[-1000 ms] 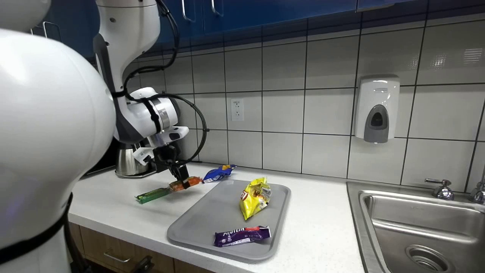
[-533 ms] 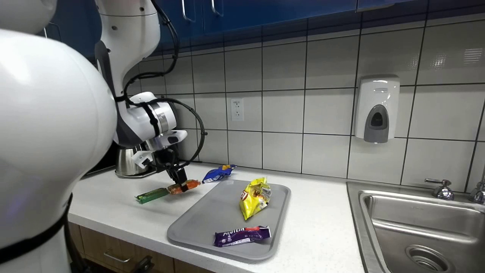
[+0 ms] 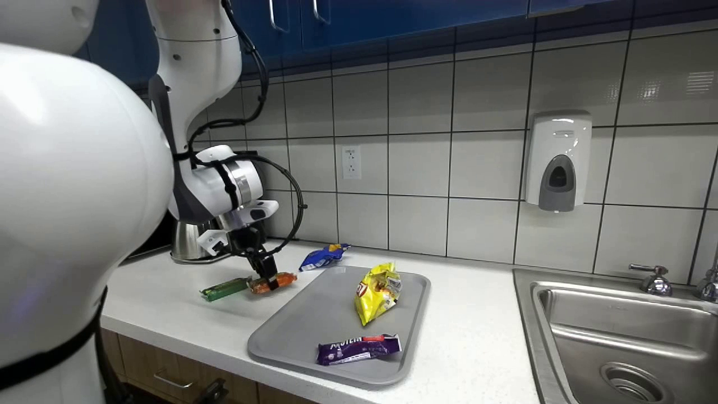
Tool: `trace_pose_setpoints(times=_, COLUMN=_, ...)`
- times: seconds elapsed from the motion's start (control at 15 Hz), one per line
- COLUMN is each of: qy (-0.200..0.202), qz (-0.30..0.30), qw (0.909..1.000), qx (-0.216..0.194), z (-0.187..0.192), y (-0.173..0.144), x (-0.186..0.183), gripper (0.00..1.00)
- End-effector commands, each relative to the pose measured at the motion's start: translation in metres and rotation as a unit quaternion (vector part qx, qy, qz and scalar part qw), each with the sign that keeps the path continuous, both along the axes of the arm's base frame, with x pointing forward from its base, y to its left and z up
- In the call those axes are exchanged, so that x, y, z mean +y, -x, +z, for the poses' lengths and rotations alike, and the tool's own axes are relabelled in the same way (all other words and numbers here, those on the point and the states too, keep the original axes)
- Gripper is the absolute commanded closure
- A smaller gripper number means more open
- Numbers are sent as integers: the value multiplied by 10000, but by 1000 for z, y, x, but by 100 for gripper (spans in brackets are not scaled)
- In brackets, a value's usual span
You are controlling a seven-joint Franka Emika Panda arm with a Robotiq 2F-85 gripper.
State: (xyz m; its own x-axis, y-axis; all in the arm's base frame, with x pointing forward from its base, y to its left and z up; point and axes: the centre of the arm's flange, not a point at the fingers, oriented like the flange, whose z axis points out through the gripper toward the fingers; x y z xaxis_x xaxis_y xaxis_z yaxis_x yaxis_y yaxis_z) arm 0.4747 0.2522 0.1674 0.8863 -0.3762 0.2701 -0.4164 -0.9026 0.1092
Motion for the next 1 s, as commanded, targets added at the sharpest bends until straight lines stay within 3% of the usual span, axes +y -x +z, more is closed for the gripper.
trace_pose_setpoints(times=0.0, qy=79, qz=33, qw=9999, qx=58, z=-1, y=-11, x=4, gripper=83)
trace_pose_setpoints(times=0.53, qy=88, qz=53, qw=9999, qx=79, z=-5, y=-14, x=5, gripper=83)
trace_pose_setpoints(times=0.6, qy=84, qz=50, qw=9999, qx=85, z=-5, y=-14, x=5, gripper=66)
trace_pose_setpoints(times=0.67, qy=76, qz=38, qw=9999, qx=87, z=-5, y=-14, x=5, gripper=33)
trace_pose_setpoints(times=0.8, qy=41, qz=14, qw=10000, qx=79, z=-4, y=-14, x=5, gripper=27)
trace_pose_setpoints(times=0.93, qy=39, qz=-5, qw=10000, qx=72, z=-3, y=-15, x=4, gripper=12)
